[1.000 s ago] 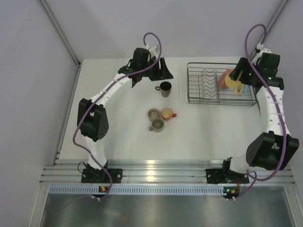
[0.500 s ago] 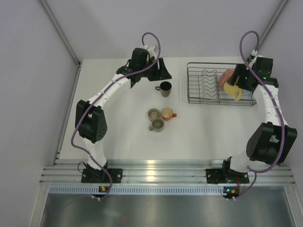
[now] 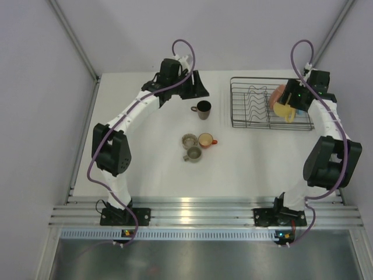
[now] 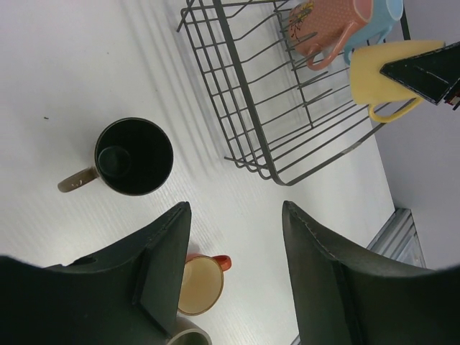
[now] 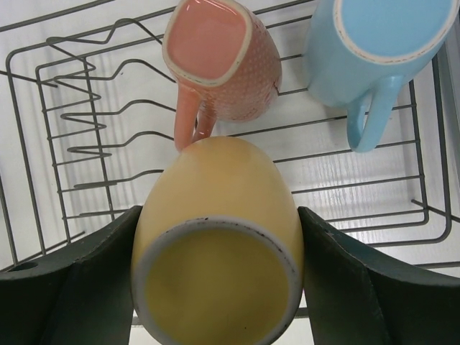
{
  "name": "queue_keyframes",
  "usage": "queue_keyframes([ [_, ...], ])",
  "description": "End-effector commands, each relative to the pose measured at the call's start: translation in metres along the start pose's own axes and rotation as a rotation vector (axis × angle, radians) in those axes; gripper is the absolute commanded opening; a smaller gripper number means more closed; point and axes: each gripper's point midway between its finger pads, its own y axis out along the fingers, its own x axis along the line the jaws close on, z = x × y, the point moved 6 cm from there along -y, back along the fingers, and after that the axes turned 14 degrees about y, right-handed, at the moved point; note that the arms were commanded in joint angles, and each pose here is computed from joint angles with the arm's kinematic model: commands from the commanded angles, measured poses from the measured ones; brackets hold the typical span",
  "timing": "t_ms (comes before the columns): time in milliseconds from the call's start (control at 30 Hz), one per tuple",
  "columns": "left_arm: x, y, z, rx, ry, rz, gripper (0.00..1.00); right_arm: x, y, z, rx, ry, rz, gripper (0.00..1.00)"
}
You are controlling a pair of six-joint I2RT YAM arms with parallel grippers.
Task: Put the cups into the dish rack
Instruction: Place the cup upside down on the dish rack
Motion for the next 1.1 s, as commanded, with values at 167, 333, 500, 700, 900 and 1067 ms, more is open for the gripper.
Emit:
queue_keyframes([
  [167, 0.004, -0.011, -0.016, -0.049, 0.018, 0.003, 0.59, 0.014, 0.003, -0.041, -0.134, -0.011, -0.058, 0.0],
  [333, 0.007, -0.012, -0.017, -0.051, 0.015, 0.003, 0.59, 0.014, 0.012, -0.036, -0.126, -0.017, -0.048, 0.0],
  [500, 0.009, -0.014, -0.018, -0.053, 0.011, 0.006, 0.59, 0.014, 0.02, -0.032, -0.117, -0.029, -0.026, 0.0],
  [700, 0.007, -0.017, -0.02, -0.061, 0.019, 0.007, 0.59, 0.013, 0.028, -0.02, -0.088, -0.042, -0.003, 0.0],
  [900, 0.004, -0.023, -0.024, -0.075, 0.032, 0.01, 0.59, 0.008, 0.032, -0.003, -0.07, -0.072, 0.038, 0.0],
  [1067, 0.002, -0.027, -0.026, -0.081, 0.034, 0.01, 0.59, 0.007, 0.037, 0.009, -0.055, -0.111, 0.069, 0.0],
])
